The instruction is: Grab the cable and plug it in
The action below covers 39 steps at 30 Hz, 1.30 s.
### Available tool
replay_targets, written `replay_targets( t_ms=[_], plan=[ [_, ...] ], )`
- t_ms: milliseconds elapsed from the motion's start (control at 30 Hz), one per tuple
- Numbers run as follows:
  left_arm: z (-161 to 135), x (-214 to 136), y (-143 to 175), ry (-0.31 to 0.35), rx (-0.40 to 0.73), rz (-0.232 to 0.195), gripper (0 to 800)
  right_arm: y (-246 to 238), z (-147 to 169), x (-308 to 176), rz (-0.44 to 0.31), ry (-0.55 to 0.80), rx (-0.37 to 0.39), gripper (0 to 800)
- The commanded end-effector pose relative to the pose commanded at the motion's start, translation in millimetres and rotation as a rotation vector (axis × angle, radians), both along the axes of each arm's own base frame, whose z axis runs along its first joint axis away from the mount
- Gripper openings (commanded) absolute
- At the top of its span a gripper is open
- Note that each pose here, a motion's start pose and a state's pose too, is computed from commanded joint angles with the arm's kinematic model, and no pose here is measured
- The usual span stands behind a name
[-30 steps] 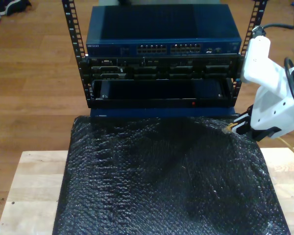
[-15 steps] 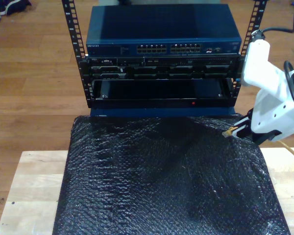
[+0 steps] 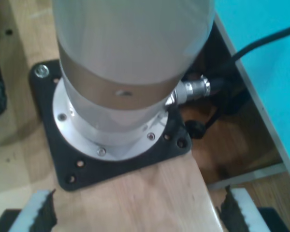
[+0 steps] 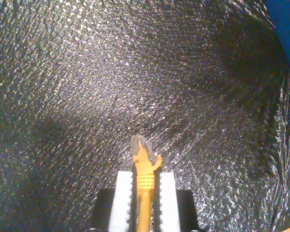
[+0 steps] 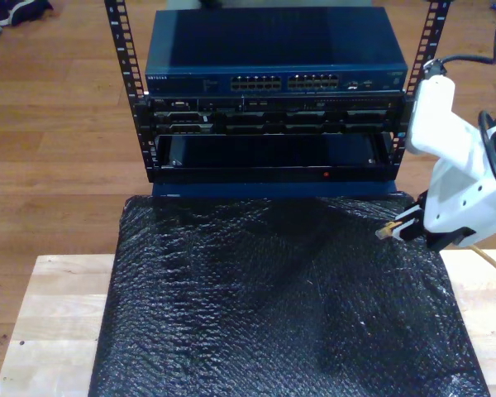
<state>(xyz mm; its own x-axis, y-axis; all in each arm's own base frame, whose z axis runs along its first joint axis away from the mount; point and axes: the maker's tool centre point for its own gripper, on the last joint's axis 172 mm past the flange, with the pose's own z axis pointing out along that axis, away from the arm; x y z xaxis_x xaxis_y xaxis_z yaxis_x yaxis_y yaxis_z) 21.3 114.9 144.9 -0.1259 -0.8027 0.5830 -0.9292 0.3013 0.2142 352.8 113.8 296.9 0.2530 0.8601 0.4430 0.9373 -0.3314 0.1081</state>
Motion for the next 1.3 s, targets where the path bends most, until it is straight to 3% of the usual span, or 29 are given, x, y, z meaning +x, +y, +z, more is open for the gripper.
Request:
replay_targets(
  t_ms=[133, 500, 700, 833, 900, 1033, 1300],
  plan=[
    [-22.1, -17.4, -0.3, 0.011, 0.017, 0.01, 799, 0.0, 0.0, 0.0, 0.001, -0.001, 0.0, 0],
    [-58.0, -17.3, -1.4, -0.029, 0.062, -0.003, 799, -0.2, -7.9, -3.1, 0.0, 0.014, 0.0, 0],
    [-78.7, -21.3, 3.9, -0.059, 0.115, 0.049, 799, -2.4, -17.2, -6.6, -0.006, 0.027, -0.001, 0],
    [-102.5, -18.2, 3.6, -0.098, 0.159, 0.038, 799, -2.9, -11.0, -1.3, -0.012, -0.002, 0.0, 0],
    [-105.6, -16.1, 8.7, -0.116, 0.179, 0.035, 799, -5.3, -2.5, 9.0, -0.025, -0.049, -0.002, 0],
    [-108.0, -21.7, 7.4, -0.112, 0.172, 0.076, 800, -9.0, 8.6, 28.0, -0.053, -0.12, -0.003, 0],
    [-108.3, -22.7, 6.0, -0.112, 0.162, 0.076, 800, -25.4, 1.2, 58.7, -0.101, -0.211, -0.043, 0]
  ],
)
